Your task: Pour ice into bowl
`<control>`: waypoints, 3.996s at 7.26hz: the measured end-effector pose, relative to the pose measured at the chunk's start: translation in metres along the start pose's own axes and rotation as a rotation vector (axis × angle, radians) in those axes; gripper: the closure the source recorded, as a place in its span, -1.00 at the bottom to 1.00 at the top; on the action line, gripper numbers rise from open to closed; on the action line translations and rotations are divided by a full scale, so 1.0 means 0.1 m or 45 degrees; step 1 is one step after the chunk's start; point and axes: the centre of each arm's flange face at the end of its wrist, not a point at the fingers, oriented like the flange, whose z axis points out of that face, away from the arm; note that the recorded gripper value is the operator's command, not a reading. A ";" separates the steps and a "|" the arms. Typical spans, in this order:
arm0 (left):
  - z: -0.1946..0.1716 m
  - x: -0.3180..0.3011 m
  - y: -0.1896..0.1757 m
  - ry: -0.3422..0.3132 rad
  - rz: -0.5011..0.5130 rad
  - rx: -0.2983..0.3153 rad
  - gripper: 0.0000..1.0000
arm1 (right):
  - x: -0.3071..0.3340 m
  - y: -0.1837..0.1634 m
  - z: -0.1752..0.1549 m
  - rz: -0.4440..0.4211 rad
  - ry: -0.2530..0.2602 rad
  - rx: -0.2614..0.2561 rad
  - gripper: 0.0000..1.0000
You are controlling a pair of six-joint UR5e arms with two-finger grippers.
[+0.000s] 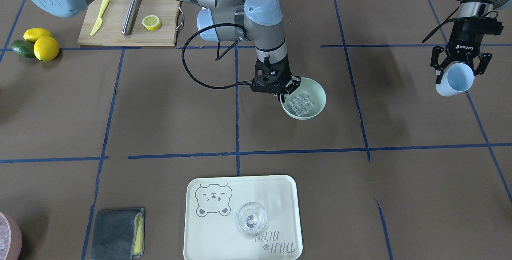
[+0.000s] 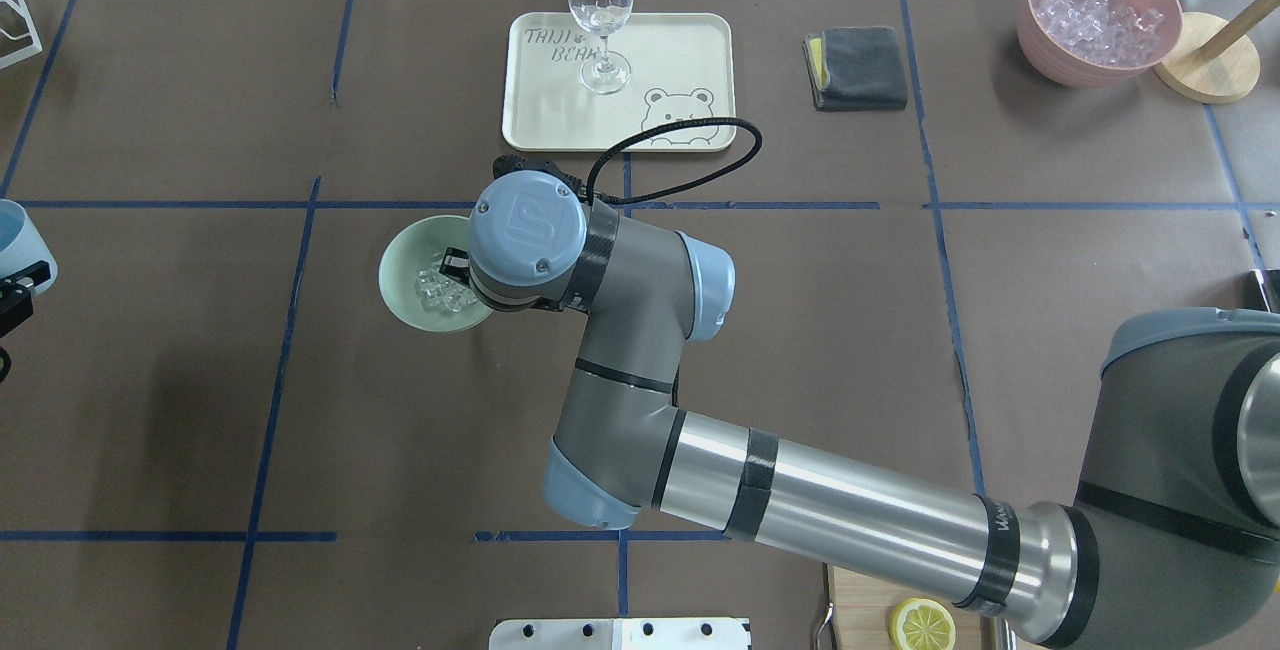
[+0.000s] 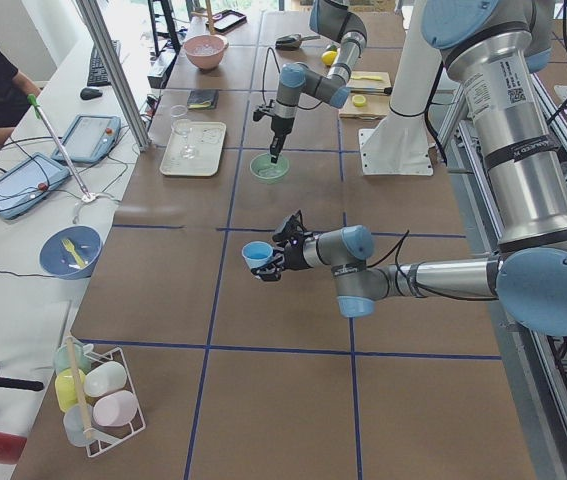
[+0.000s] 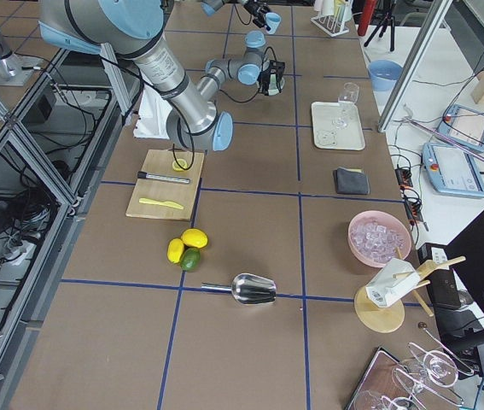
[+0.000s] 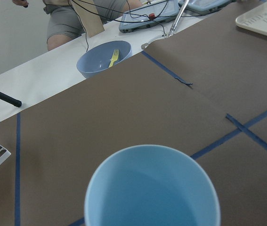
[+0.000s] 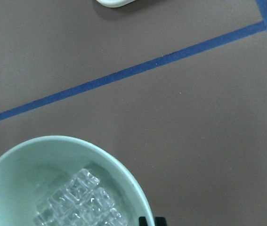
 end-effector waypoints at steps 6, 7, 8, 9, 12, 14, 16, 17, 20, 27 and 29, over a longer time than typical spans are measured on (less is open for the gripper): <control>0.33 0.57 0.93 -0.084 -0.276 0.166 0.98 | 1.35 -0.67 -0.77 -0.024 -0.059 -0.028 1.00; 0.35 0.57 0.96 -0.107 -0.261 0.181 0.80 | 1.47 -0.71 -0.82 -0.031 -0.057 -0.028 1.00; 0.39 0.59 0.98 -0.139 -0.238 0.190 0.34 | 1.55 -0.73 -0.86 -0.033 -0.056 -0.028 1.00; 0.45 0.63 0.99 -0.163 -0.218 0.191 -0.99 | 1.59 -0.74 -0.88 -0.034 -0.058 -0.028 1.00; 0.49 0.67 1.00 -0.178 -0.195 0.187 -1.00 | 1.66 -0.76 -0.89 -0.030 -0.051 -0.025 1.00; 0.49 0.69 0.98 -0.174 -0.189 0.188 -1.00 | 1.69 -0.77 -0.87 -0.031 -0.045 -0.025 1.00; 0.46 0.71 0.91 -0.165 -0.159 0.197 -1.00 | 1.70 -0.76 -0.86 -0.033 -0.042 -0.026 1.00; 0.43 0.69 0.89 -0.167 -0.144 0.201 -1.00 | 1.69 -0.75 -0.86 -0.035 -0.044 -0.027 1.00; 0.15 0.64 0.64 -0.154 -0.102 0.222 -1.00 | 1.70 -0.73 -0.88 -0.038 -0.047 -0.030 1.00; 0.29 1.07 -0.70 -0.124 0.138 0.036 -1.00 | 3.49 -1.02 -1.72 -0.221 0.048 -0.039 1.00; 0.51 1.14 -1.35 -0.152 0.217 -0.088 -1.00 | 4.21 -1.32 -1.99 -0.296 0.118 -0.051 1.00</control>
